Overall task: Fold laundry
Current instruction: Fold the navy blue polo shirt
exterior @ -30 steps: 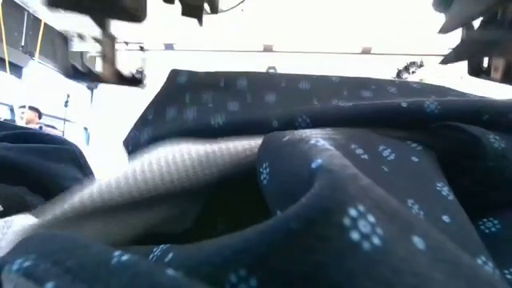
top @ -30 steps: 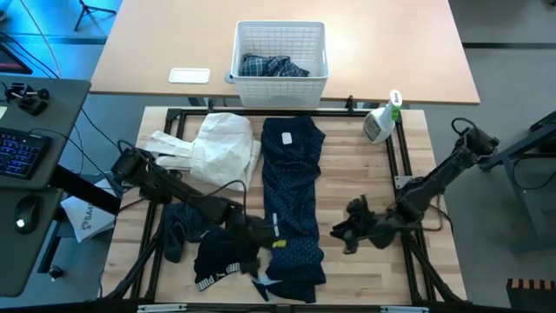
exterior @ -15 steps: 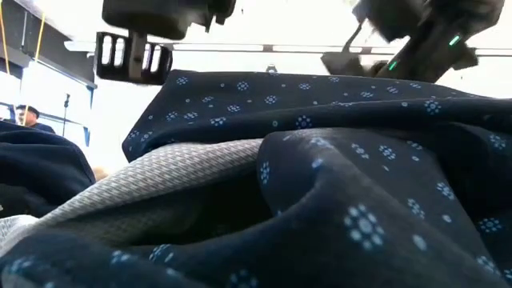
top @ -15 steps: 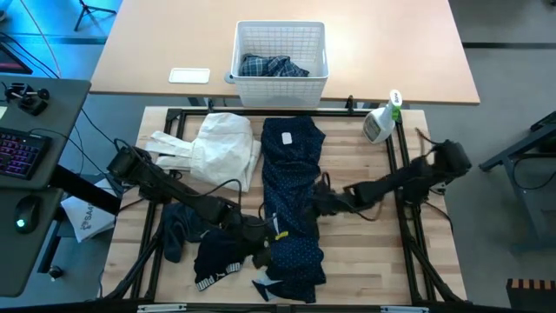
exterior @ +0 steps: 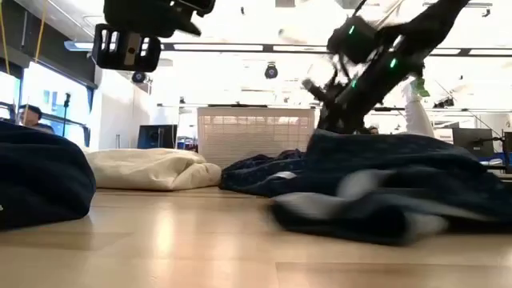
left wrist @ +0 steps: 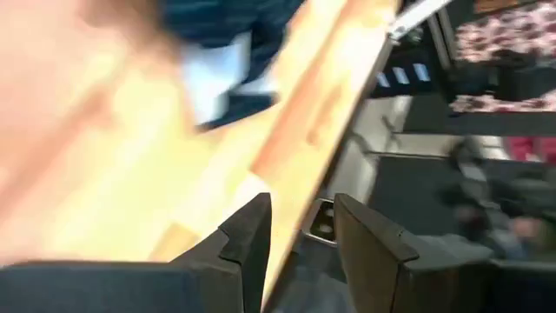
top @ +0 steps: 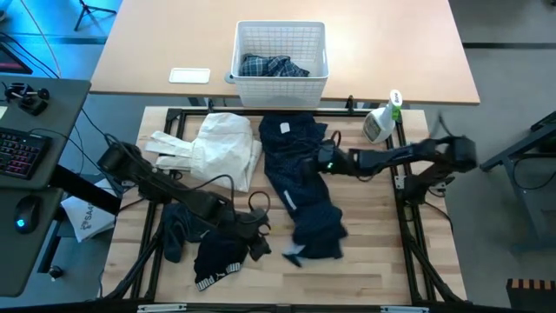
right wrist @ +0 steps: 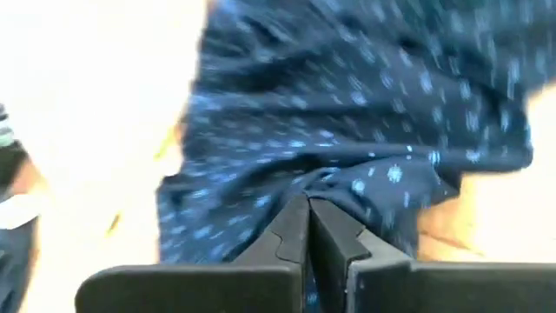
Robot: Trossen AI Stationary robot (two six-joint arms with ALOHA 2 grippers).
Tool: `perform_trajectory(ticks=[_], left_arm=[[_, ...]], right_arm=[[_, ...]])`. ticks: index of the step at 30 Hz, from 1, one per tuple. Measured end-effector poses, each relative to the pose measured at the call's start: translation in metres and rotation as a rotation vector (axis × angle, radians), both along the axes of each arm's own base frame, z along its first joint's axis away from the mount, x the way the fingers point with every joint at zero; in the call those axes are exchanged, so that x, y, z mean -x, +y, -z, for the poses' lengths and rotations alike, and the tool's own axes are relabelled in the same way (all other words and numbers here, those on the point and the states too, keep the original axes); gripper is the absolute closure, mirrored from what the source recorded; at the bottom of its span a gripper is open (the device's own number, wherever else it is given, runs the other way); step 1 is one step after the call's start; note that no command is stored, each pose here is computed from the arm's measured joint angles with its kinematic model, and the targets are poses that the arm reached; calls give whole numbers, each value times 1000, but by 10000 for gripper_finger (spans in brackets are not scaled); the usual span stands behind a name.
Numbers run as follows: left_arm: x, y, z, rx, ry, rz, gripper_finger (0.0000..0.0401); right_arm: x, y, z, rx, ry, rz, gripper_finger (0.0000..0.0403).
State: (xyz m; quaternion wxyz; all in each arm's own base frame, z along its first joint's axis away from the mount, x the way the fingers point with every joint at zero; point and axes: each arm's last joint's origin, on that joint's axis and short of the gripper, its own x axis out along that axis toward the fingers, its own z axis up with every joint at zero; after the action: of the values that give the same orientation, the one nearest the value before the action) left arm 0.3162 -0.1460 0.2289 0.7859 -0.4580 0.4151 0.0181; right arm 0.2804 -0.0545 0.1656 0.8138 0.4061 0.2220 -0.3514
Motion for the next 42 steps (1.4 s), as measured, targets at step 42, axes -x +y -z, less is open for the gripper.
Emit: perform_trajectory(ticks=[42], left_arm=[[-10, 24, -11, -59, -99, -104, 288]], right_arm=[[16, 249, -13, 717, 526, -1324, 305]])
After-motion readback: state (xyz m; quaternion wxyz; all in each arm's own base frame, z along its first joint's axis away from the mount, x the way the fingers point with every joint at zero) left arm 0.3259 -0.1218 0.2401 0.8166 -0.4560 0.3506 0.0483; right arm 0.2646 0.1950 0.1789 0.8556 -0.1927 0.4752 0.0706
